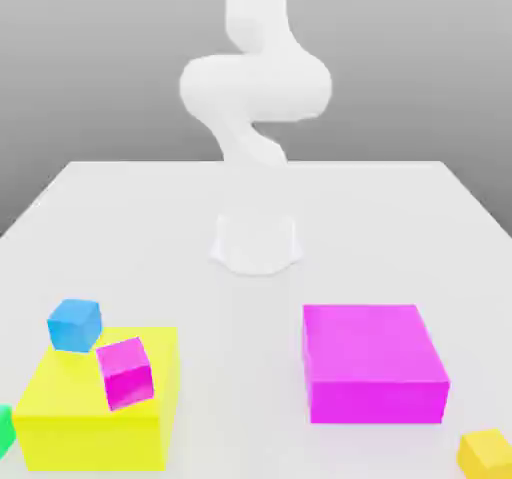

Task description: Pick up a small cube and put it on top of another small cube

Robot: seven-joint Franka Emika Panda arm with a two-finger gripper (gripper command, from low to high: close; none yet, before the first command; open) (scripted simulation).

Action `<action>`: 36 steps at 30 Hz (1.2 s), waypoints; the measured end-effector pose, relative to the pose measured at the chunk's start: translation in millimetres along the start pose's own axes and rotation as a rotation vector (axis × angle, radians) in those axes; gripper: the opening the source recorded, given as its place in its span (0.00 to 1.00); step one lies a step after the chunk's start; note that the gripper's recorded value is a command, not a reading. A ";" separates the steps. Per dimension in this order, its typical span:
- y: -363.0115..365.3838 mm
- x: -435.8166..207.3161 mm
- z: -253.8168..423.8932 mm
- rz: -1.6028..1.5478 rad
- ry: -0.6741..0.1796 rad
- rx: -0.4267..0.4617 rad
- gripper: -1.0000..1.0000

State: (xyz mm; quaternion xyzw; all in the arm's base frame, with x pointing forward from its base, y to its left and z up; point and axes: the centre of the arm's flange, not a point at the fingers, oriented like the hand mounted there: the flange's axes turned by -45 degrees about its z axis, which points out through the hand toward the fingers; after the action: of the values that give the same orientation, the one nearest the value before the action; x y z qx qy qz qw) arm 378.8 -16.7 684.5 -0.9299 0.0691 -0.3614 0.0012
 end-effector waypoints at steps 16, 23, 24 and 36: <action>163.5 -42.5 258.0 0.770 -0.307 -0.334 0.50; 252.0 -118.9 346.0 1.128 -0.413 -0.480 0.50; 261.3 -131.8 357.7 1.175 -0.428 -0.498 0.50; 329.4 -275.2 467.6 1.522 -0.523 -0.632 0.00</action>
State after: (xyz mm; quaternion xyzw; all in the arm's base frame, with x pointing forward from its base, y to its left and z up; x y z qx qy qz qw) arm 450.3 -329.6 136.9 -0.6405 0.7680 -0.0004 0.0000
